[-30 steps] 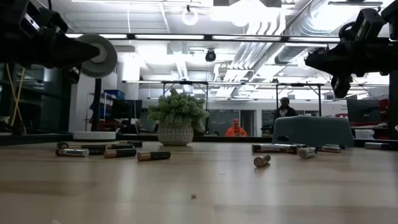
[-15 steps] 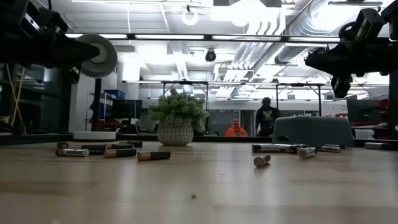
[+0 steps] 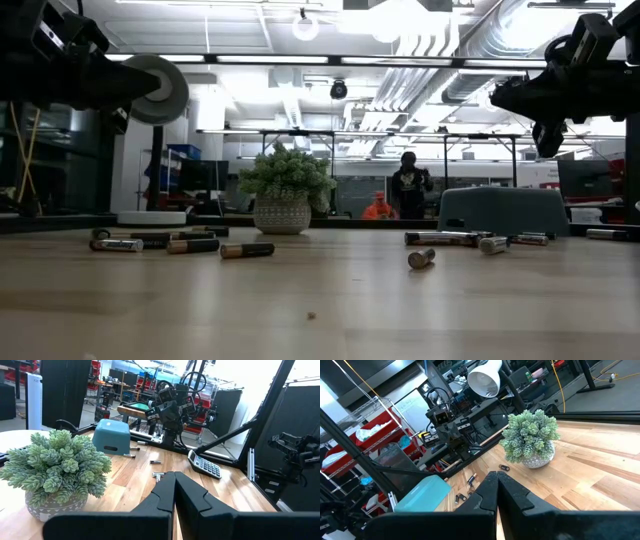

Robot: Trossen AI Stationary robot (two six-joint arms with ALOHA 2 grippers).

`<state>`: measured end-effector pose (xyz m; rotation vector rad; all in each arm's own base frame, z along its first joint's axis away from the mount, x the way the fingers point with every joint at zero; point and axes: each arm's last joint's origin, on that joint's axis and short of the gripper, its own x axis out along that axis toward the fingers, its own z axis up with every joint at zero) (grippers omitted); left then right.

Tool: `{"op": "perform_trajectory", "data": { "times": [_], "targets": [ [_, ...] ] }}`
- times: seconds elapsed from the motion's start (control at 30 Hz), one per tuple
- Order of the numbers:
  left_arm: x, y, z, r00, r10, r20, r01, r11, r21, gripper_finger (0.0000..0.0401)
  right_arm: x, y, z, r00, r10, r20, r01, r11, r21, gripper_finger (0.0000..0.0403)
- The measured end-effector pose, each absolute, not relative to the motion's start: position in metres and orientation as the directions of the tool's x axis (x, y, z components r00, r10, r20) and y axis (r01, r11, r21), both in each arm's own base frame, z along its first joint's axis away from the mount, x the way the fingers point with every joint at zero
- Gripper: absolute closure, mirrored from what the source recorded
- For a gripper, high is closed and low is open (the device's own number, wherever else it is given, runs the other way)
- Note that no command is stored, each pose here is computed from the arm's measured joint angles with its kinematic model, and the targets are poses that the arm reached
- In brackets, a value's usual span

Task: Sort batteries

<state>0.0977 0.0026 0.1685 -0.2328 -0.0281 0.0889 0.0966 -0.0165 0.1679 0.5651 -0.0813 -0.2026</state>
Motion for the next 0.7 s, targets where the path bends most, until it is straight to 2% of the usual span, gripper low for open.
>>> {"op": "perform_trajectory", "data": {
  "times": [0.53,0.63,0.7],
  "targets": [
    [0.098,0.003,0.169,0.996,0.092,0.018,-0.085,0.969,-0.232,0.0401,0.097,-0.017,0.168,0.977,-0.213,0.021,0.168,0.825,0.539,0.0403],
    [0.098,0.006,0.172,0.979,0.197,0.057,-0.178,0.953,-0.244,0.0401,0.097,-0.017,0.168,0.977,-0.213,0.022,0.168,0.825,0.539,0.0403],
    [0.097,0.009,0.181,0.944,0.297,0.143,-0.226,0.899,-0.376,0.0401,0.097,-0.017,0.168,0.977,-0.213,0.021,0.168,0.825,0.539,0.0403]
  ]
}}
